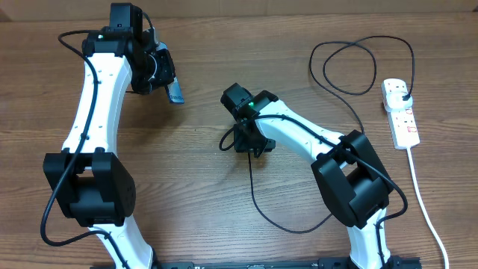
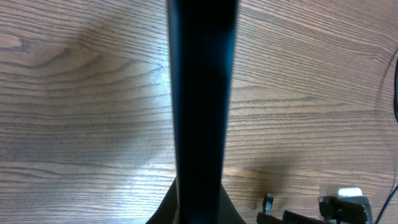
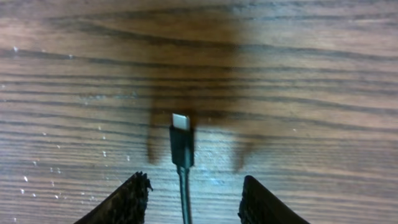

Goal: Plug charger to phone and switch on socket

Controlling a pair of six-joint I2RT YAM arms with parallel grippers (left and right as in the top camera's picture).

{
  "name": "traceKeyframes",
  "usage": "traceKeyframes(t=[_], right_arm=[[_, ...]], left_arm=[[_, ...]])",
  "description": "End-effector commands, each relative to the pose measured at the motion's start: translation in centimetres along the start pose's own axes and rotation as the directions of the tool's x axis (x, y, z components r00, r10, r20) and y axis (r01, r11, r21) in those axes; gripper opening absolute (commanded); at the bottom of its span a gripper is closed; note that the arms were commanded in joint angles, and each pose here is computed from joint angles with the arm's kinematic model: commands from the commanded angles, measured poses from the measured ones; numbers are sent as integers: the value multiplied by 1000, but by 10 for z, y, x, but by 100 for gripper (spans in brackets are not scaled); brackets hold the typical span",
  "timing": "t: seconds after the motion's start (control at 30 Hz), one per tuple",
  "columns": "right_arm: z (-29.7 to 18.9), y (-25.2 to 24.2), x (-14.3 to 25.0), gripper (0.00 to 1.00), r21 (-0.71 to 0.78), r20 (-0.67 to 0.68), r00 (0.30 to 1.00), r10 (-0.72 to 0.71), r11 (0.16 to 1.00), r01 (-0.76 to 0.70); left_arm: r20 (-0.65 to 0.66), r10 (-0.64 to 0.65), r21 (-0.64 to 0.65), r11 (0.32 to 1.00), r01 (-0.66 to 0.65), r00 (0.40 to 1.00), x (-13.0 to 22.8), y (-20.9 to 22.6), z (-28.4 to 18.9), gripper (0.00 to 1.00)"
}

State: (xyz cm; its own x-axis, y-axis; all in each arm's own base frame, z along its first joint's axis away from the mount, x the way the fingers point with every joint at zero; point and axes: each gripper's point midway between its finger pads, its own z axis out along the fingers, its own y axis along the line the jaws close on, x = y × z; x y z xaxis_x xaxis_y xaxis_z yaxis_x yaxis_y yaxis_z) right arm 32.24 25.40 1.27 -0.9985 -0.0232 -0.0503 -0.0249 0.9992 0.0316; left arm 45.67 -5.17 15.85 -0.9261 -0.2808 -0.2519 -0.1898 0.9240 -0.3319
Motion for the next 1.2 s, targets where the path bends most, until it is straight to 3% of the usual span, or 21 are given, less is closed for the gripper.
traceKeyframes(t=[0.0, 0.17, 0.33, 0.5, 1.17], right_arm=[[12, -1, 6, 46, 1, -7, 1000, -13, 1000, 13], [30, -8, 13, 35, 9, -6, 1000, -12, 1000, 12], [33, -15, 11, 33, 54, 24, 1000, -20, 998, 18], [33, -11, 8, 23, 48, 41, 999, -24, 999, 22], [44, -12, 20, 12, 45, -20, 1000, -17, 999, 18]], left_arm=[[28, -1, 15, 1000, 0, 1000, -6, -4, -9, 4], [29, 0, 14, 1000, 0, 1000, -6, -4, -9, 4], [31, 0, 16, 1000, 0, 1000, -7, -4, -9, 4], [31, 0, 16, 1000, 0, 1000, -7, -4, -9, 4], [30, -1, 15, 1000, 0, 1000, -6, -4, -9, 4]])
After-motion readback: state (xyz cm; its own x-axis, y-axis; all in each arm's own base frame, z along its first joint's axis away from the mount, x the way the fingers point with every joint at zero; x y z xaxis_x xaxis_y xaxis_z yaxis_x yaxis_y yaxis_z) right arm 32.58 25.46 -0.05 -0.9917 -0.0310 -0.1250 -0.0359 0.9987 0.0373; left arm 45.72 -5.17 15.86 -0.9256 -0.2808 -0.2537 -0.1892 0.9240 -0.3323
